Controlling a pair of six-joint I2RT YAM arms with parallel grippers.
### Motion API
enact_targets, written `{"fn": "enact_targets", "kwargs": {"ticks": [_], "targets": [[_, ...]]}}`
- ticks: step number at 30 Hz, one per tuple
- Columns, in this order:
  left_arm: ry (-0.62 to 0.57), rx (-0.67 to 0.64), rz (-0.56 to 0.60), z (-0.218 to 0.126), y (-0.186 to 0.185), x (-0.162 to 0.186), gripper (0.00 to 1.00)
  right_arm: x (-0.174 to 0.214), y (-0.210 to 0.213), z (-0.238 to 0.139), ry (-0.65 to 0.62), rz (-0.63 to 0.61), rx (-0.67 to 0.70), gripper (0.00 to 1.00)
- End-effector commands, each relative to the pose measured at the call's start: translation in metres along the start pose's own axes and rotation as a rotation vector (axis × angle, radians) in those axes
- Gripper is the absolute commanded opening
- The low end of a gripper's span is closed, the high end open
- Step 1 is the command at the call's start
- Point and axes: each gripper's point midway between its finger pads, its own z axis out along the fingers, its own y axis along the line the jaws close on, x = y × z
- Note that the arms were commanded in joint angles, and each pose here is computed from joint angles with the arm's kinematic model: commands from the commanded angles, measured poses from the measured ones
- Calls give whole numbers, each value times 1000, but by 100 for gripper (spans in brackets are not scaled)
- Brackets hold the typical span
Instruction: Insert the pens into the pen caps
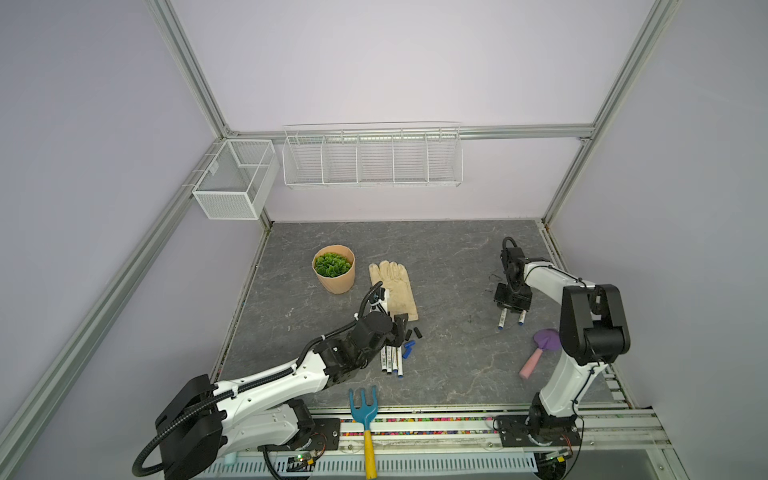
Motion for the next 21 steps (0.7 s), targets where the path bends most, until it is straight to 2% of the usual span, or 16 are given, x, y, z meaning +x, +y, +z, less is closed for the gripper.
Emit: {"fn": "enact_targets", "kwargs": {"ticks": [1, 5, 9, 12, 14, 16, 21], "targets": [[13, -54, -12, -3, 17, 10, 56, 0, -14, -6, -12, 27, 56, 40], [41, -79, -24, -6, 28, 23, 57, -6, -8, -29, -91, 26, 11, 41], [77, -122, -48, -10, 43, 38, 58, -9, 20, -71, -249, -51, -60, 41], [102, -167, -86, -15, 59, 53, 58, 5, 56, -97, -326, -143, -132, 41], [112, -186, -100, -17, 66, 59, 58, 14, 70, -105, -354, -178, -163, 41], [116, -195, -103, -19, 69, 62, 58, 18, 73, -105, -353, -160, -186, 42], [120, -179, -101, -18, 64, 59, 58, 12, 59, -91, -296, -111, -156, 42]]}}
